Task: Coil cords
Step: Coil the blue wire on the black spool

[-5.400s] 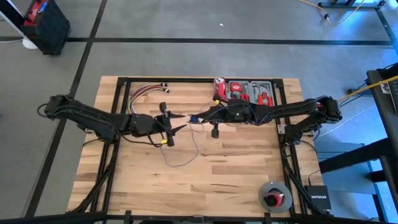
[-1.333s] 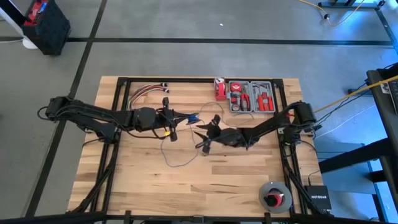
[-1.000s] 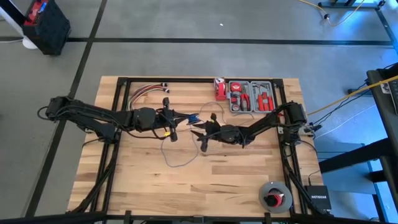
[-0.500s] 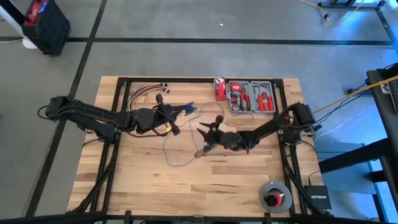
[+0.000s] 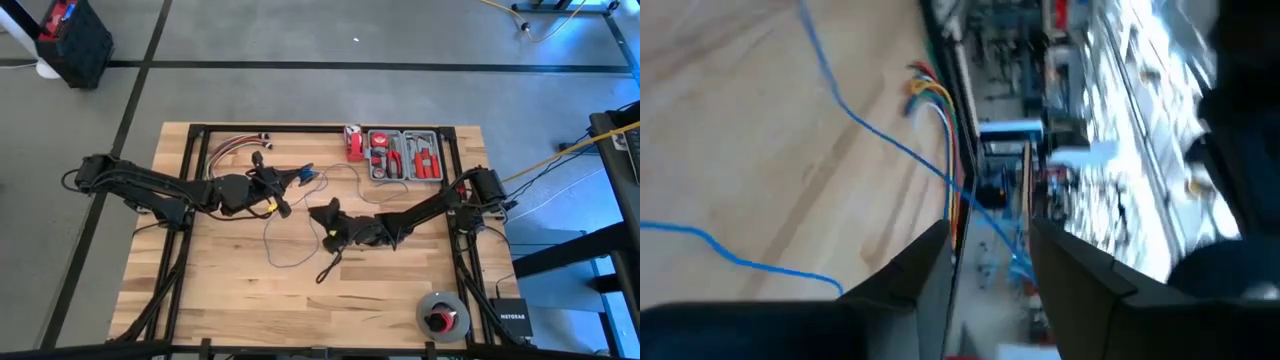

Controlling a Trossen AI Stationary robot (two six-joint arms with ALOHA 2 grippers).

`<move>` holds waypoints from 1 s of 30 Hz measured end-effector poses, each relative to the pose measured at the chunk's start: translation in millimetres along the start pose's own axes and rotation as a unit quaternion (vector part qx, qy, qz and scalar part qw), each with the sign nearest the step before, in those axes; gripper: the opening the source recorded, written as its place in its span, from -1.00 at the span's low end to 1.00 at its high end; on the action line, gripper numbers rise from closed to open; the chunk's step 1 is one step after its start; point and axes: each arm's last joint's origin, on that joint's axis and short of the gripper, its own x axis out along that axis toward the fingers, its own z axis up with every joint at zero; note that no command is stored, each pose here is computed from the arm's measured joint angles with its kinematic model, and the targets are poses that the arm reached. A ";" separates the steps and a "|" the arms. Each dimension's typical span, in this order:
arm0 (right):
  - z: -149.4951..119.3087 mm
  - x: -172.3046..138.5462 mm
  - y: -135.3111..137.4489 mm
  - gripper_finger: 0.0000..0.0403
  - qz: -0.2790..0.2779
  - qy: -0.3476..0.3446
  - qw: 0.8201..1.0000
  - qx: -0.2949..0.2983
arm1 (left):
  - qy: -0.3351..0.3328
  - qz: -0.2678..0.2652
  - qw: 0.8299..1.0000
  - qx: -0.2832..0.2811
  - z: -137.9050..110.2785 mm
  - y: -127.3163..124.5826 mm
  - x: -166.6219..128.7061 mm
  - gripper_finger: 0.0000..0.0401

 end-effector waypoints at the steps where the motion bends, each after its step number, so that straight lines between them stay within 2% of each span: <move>1: -1.1 2.7 -2.0 -0.30 0.004 0.002 1.000 -0.015 | 0.000 0.000 1.000 0.000 0.1 0.0 0.0 -0.99; 11: -22.3 26.2 -23.4 -0.31 -0.003 0.054 0.998 -0.031 | 0.003 -0.001 1.000 0.002 -0.6 -0.4 -0.2 -0.99; 14: -24.6 27.7 -21.6 -0.45 0.014 0.059 0.997 -0.041 | 0.003 -0.001 1.000 0.002 -0.6 -0.4 -0.2 -0.99; 17: -26.7 28.7 -20.1 -0.71 0.025 0.064 0.997 -0.040 | 0.003 -0.001 1.000 0.000 -0.7 -0.4 -0.2 -0.99; 20: -25.1 28.3 -19.3 -0.94 0.029 0.051 0.998 -0.020 | 0.002 -0.002 1.000 -0.008 -0.6 -0.4 -0.2 -0.99; 24: -23.0 29.4 -20.5 -0.90 0.036 -0.003 0.999 0.037 | -0.003 -0.020 0.999 -0.030 -0.1 0.2 2.1 -0.99; 30: -28.9 33.8 -25.7 -0.96 0.026 -0.025 0.995 0.096 | -0.014 -0.037 0.998 -0.049 -1.1 -2.3 7.3 -0.98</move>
